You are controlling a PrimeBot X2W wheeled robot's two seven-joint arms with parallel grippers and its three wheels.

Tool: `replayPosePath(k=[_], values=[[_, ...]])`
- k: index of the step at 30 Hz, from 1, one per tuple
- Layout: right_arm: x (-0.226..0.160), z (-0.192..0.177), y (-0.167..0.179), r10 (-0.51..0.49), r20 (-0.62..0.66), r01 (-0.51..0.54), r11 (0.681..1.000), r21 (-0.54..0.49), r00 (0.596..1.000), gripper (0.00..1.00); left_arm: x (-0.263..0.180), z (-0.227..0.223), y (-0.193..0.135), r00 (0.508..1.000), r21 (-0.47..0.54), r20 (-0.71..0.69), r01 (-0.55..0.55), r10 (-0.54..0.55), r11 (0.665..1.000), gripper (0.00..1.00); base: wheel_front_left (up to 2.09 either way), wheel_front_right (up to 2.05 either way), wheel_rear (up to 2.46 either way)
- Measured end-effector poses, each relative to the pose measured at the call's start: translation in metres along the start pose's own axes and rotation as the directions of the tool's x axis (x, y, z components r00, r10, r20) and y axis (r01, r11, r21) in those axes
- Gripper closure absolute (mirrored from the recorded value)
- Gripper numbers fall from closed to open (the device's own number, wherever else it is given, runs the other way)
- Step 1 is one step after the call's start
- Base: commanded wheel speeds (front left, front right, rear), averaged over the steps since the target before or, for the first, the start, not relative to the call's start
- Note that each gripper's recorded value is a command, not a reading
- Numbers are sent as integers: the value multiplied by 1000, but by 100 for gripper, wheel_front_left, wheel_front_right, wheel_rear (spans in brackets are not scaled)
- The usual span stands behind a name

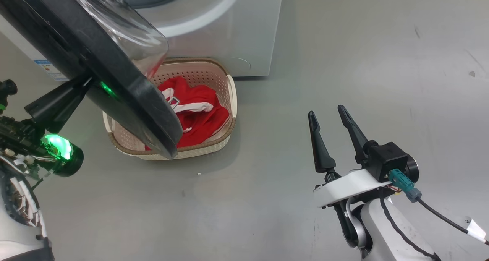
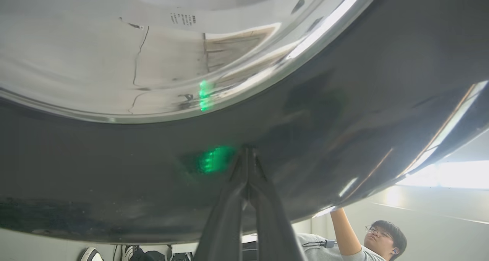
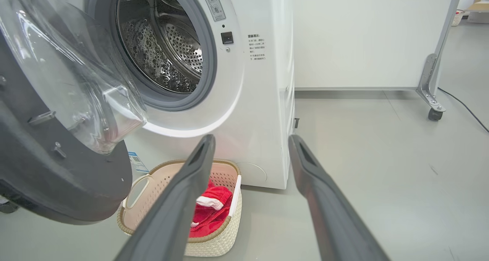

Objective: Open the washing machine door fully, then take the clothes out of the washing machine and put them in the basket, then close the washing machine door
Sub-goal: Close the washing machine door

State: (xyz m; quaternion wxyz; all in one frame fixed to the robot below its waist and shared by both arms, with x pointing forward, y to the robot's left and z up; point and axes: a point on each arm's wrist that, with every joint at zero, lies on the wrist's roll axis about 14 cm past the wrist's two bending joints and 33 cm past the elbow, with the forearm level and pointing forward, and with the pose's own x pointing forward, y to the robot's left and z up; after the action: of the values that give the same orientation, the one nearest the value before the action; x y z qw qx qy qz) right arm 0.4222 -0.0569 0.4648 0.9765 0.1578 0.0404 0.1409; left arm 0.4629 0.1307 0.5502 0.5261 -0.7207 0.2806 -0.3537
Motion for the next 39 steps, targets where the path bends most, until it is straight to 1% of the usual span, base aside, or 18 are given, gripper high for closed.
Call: replayPosePath(k=[8,20,39], values=[[-4,3,-17,-58,9,58,998,0,998,0,26,-8,14,998,-73,-55,19,-23,997,100,0,0,0],[-3,3,-20,-70,10,70,998,1,997,0,37,-15,23,998,-114,-56,17,-24,993,100,0,0,0],[-2,1,-18,-68,5,68,998,2,998,0,41,-21,30,999,-120,-35,-1,-3,993,100,0,0,0]])
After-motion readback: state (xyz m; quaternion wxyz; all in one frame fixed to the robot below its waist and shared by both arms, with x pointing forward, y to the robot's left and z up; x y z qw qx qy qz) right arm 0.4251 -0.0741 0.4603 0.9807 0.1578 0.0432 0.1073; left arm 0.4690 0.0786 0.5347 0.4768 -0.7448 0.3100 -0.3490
